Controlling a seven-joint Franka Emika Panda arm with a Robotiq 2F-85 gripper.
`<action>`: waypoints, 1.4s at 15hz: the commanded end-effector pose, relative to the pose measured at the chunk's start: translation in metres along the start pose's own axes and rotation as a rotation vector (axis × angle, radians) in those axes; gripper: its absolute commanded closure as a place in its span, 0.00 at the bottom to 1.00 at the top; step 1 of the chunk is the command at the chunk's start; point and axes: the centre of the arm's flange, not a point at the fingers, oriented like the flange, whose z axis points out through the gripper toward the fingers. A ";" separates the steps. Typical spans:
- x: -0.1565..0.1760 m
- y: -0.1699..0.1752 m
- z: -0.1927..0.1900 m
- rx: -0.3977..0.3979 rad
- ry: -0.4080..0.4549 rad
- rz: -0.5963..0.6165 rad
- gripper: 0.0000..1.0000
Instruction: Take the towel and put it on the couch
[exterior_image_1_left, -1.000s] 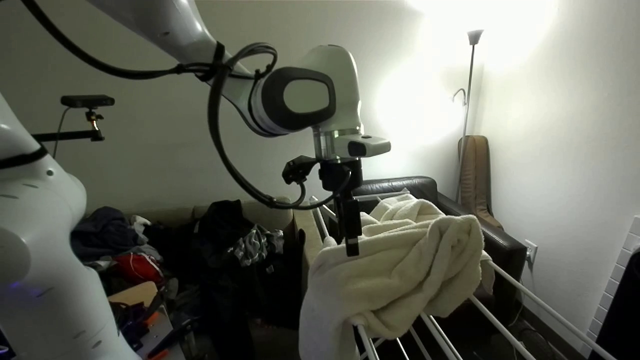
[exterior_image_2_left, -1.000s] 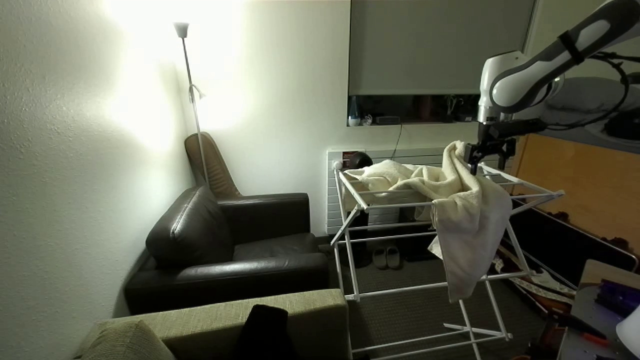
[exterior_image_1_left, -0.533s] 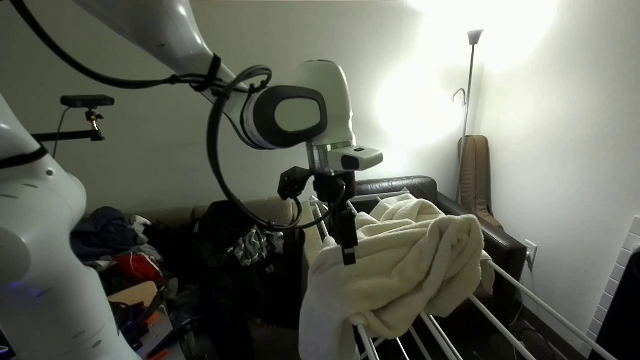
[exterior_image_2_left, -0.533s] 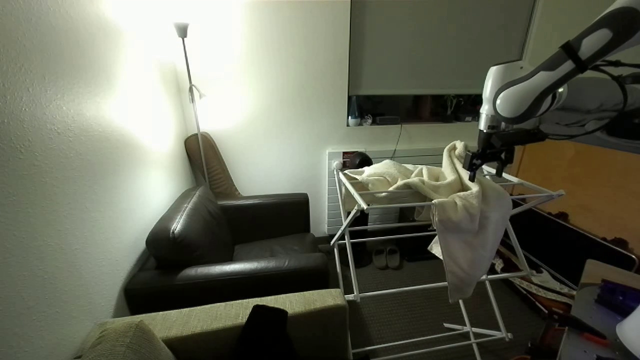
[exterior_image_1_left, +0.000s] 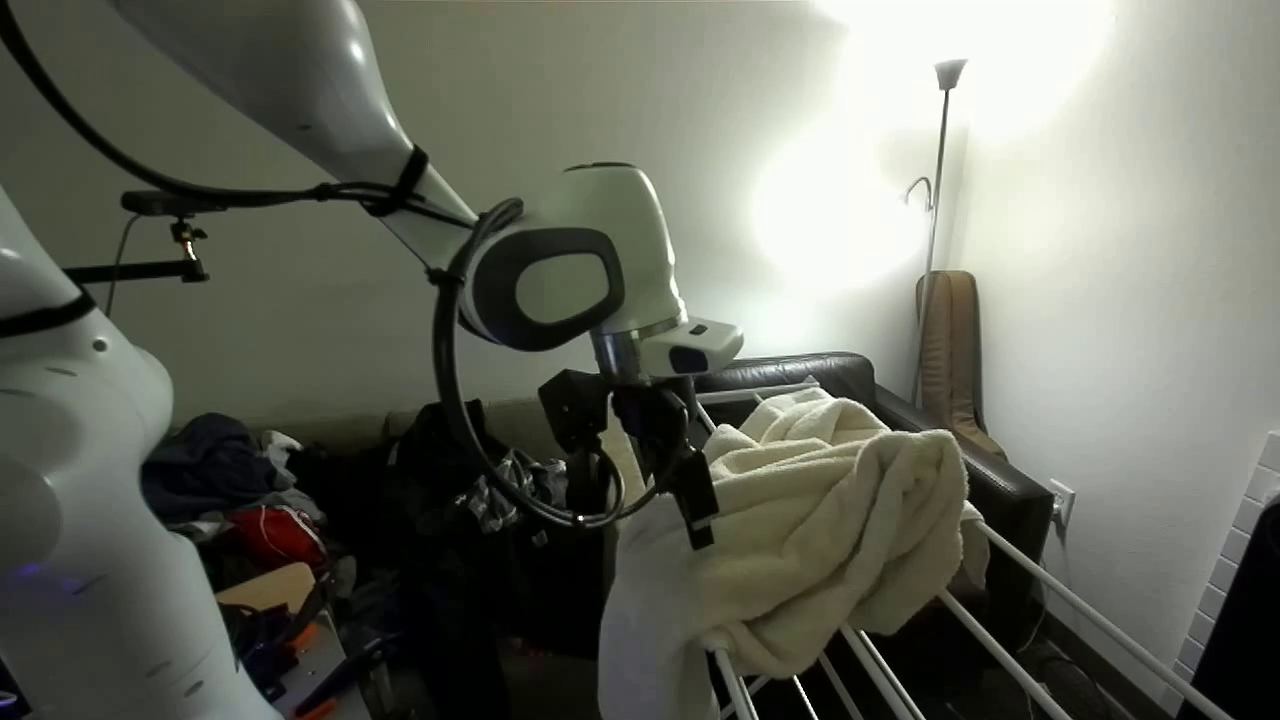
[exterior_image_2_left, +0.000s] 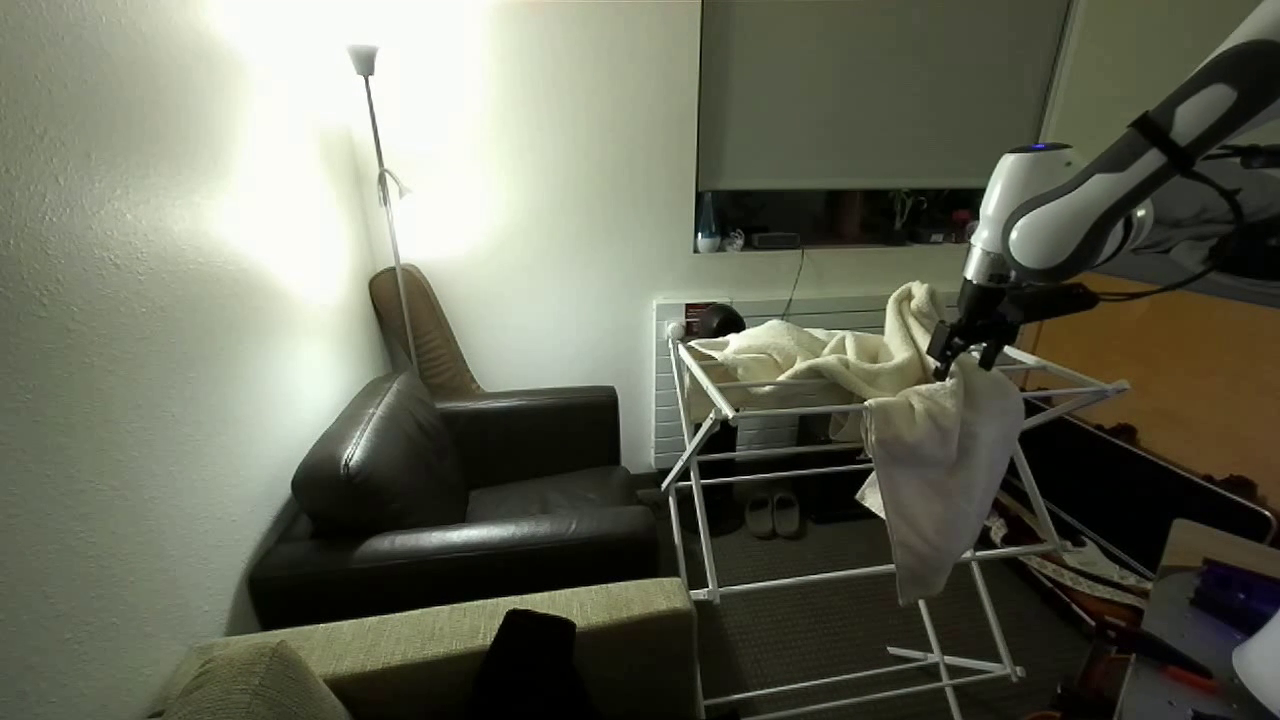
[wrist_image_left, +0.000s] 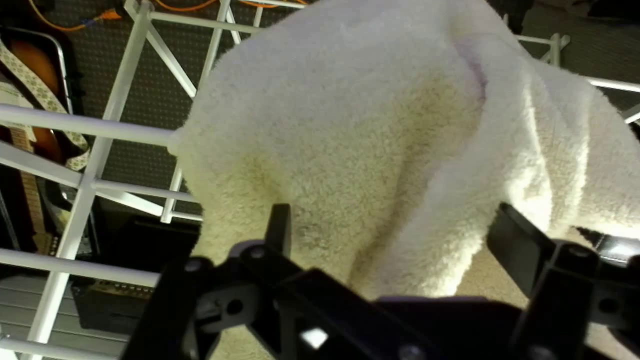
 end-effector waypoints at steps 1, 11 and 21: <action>-0.018 0.002 0.009 0.040 0.032 -0.086 0.00; -0.011 -0.013 0.002 -0.005 -0.029 -0.111 0.79; 0.046 -0.045 -0.070 0.074 -0.182 -0.169 0.93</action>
